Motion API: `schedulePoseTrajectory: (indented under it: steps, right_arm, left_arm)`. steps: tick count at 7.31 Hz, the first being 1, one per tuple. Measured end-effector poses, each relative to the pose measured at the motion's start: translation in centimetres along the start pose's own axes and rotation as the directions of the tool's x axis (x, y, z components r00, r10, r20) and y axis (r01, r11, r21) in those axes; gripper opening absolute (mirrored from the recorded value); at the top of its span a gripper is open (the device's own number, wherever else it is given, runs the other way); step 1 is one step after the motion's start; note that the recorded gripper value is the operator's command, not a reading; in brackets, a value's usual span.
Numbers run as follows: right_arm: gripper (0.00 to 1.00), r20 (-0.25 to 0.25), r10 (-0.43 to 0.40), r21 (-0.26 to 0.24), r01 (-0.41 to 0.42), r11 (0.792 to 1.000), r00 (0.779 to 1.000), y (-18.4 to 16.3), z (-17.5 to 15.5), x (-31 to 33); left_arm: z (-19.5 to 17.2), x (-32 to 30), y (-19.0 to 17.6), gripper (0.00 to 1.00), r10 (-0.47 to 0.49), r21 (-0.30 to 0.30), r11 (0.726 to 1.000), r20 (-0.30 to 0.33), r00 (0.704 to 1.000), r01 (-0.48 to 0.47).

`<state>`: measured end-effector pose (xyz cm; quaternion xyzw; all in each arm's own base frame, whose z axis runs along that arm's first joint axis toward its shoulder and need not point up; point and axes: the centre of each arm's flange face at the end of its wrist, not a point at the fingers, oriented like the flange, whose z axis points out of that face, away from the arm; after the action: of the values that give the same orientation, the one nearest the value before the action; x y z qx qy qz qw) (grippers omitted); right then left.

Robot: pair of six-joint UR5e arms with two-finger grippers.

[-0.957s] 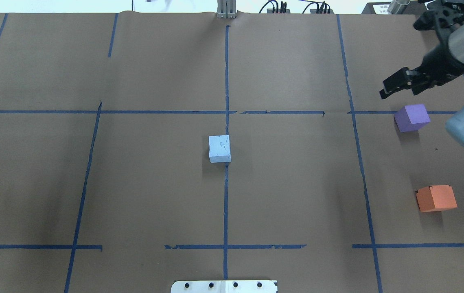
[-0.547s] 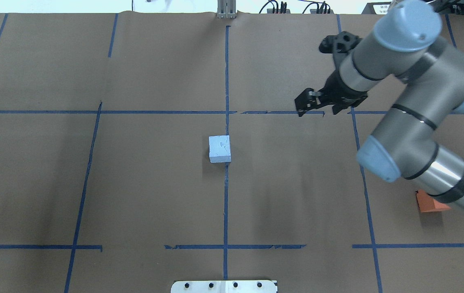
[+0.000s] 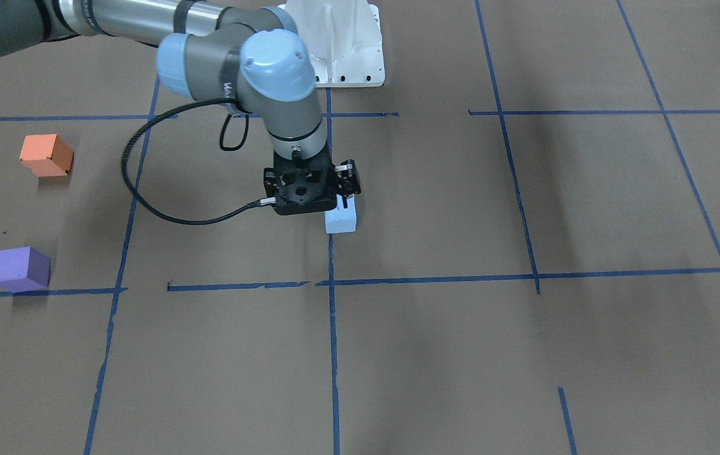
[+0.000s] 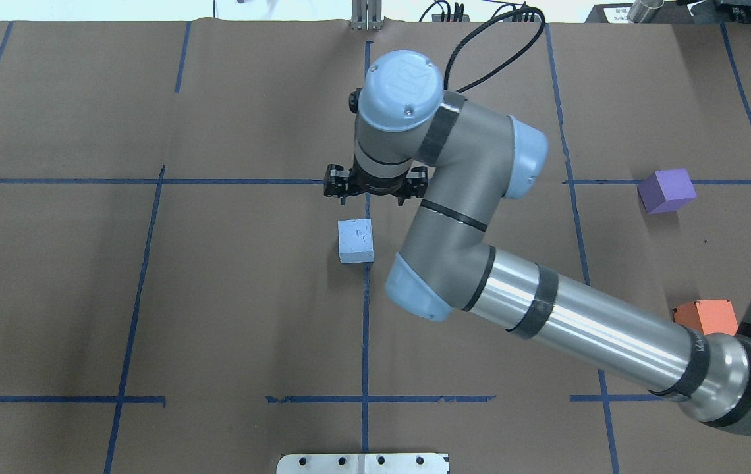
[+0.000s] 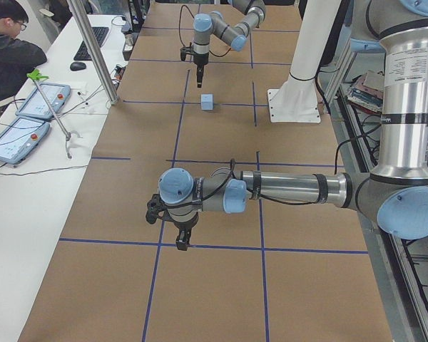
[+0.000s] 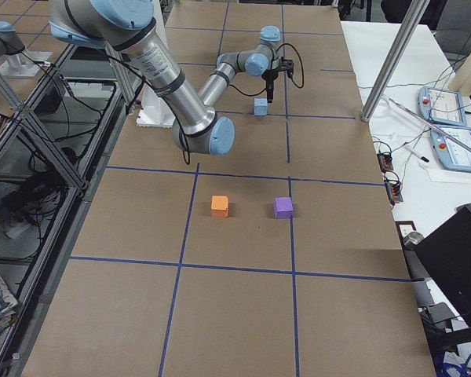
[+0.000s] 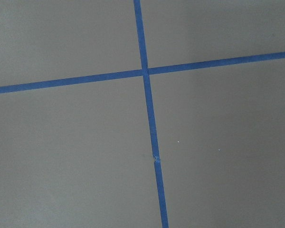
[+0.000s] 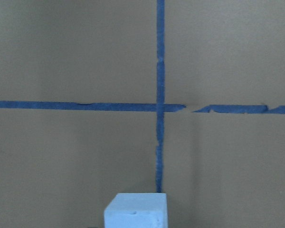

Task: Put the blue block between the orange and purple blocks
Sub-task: 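Lower the right gripper and grasp the light blue cube, then carry the light blue cube with the right gripper between purple and orange cubes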

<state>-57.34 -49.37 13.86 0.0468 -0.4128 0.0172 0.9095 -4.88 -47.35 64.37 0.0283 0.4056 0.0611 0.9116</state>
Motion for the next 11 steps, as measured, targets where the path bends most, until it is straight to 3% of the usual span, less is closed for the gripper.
schedulePoseTrajectory:
  steps: [5, 6, 7, 8, 9, 11]
  right_arm:
    - [1.0, -0.106, -0.013, -0.016, 0.011, 1.0, 0.994, 2.8, 6.6, -2.1]
    - [0.89, -0.125, -0.017, -0.019, 0.015, 1.0, 0.992, 3.2, 7.8, -2.0]
    - [0.44, -0.134, -0.018, -0.019, 0.016, 1.0, 0.991, 3.3, 8.2, -2.0]
    - [0.18, -0.135, -0.018, -0.016, 0.016, 1.0, 0.991, 3.3, 8.3, -2.1]
    - [0.12, -0.131, -0.017, -0.014, 0.015, 1.0, 0.991, 3.2, 8.1, -2.3]
    - [0.11, -0.112, -0.006, 0.0, 0.006, 1.0, 0.994, 2.6, 7.2, -2.7]
  left_arm:
    - [0.0, 0.0, 0.0, 1.0, 0.002, 0.0, 1.0, 0.0, 1.0, -0.002]
    - [0.0, 0.1, -0.1, 1.0, 0.002, 0.0, 1.0, 0.0, 1.0, -0.002]
    - [0.0, 0.1, -0.1, 1.0, 0.002, 0.0, 1.0, 0.0, 1.0, -0.002]
    - [0.0, 0.1, -0.1, 1.0, 0.003, 0.0, 1.0, 0.0, 1.0, -0.003]
    - [0.0, 0.1, -0.1, 1.0, 0.002, 0.0, 1.0, 0.0, 1.0, -0.002]
    - [0.0, 0.0, 0.0, 1.0, 0.001, 0.0, 1.0, 0.0, 1.0, -0.001]
